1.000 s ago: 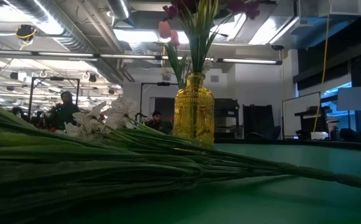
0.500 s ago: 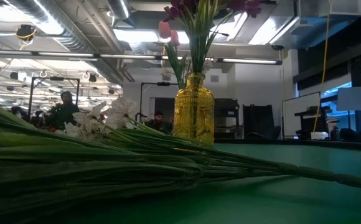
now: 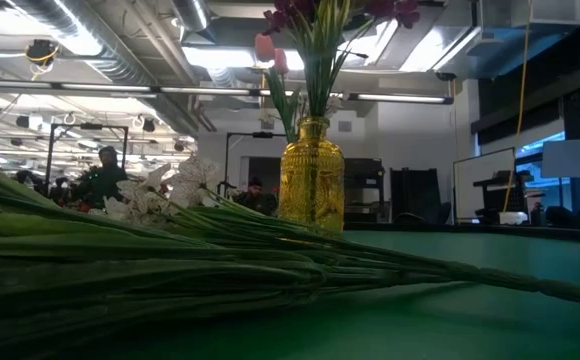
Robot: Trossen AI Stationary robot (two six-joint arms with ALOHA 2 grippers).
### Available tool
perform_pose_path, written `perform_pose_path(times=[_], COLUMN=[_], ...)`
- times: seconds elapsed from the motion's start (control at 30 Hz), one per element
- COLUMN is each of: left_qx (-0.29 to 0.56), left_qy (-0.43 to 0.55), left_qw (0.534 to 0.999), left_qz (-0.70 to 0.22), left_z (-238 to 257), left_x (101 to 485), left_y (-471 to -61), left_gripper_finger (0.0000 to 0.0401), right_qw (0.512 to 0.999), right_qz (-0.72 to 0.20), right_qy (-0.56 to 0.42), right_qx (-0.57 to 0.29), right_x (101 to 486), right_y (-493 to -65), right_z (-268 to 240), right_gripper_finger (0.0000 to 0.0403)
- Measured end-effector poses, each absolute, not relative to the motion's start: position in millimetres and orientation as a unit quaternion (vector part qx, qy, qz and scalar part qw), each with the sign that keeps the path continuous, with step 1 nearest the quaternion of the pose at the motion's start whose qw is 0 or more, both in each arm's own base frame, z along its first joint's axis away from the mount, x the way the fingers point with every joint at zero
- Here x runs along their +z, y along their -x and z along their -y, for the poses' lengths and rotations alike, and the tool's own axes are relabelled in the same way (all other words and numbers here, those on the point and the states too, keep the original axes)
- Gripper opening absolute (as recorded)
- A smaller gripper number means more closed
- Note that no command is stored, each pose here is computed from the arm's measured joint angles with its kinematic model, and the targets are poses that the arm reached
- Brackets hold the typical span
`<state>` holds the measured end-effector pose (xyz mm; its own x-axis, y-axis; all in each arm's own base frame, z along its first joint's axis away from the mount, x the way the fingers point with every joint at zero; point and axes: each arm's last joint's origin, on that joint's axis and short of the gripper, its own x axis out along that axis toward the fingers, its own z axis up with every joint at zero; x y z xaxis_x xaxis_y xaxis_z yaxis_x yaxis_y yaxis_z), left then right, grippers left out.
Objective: Sort flowers into vase by color
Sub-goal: Put the black flower into the yellow transparent vase
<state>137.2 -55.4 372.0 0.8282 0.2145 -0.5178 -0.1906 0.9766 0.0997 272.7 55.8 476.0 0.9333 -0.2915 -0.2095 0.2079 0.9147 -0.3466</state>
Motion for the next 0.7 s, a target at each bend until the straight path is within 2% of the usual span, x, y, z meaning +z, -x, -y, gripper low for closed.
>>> perform_pose_path(times=[0.13,0.33,0.7], left_qx=[0.107,0.108,0.094], left_qy=[-0.025,-0.019,-0.021], left_qw=[0.954,0.955,0.967], left_qz=[-0.28,-0.276,-0.237], left_z=[56.8,57.1,59.9], left_x=[363.3,363.5,371.2], left_y=[-139.6,-140.3,-145.4], left_gripper_finger=[0.0254,0.0254,0.0254], right_qw=[0.974,0.985,0.98], right_qz=[-0.115,-0.022,0.125], right_qy=[0.143,0.097,0.032], right_qx=[-0.136,-0.141,-0.15], right_x=[454.5,421.6,329.4], right_y=[-257.0,-220.9,-176.3], right_z=[-46.1,-30.6,-18.2], right_gripper_finger=[0.0003,0.0004,0.0004])
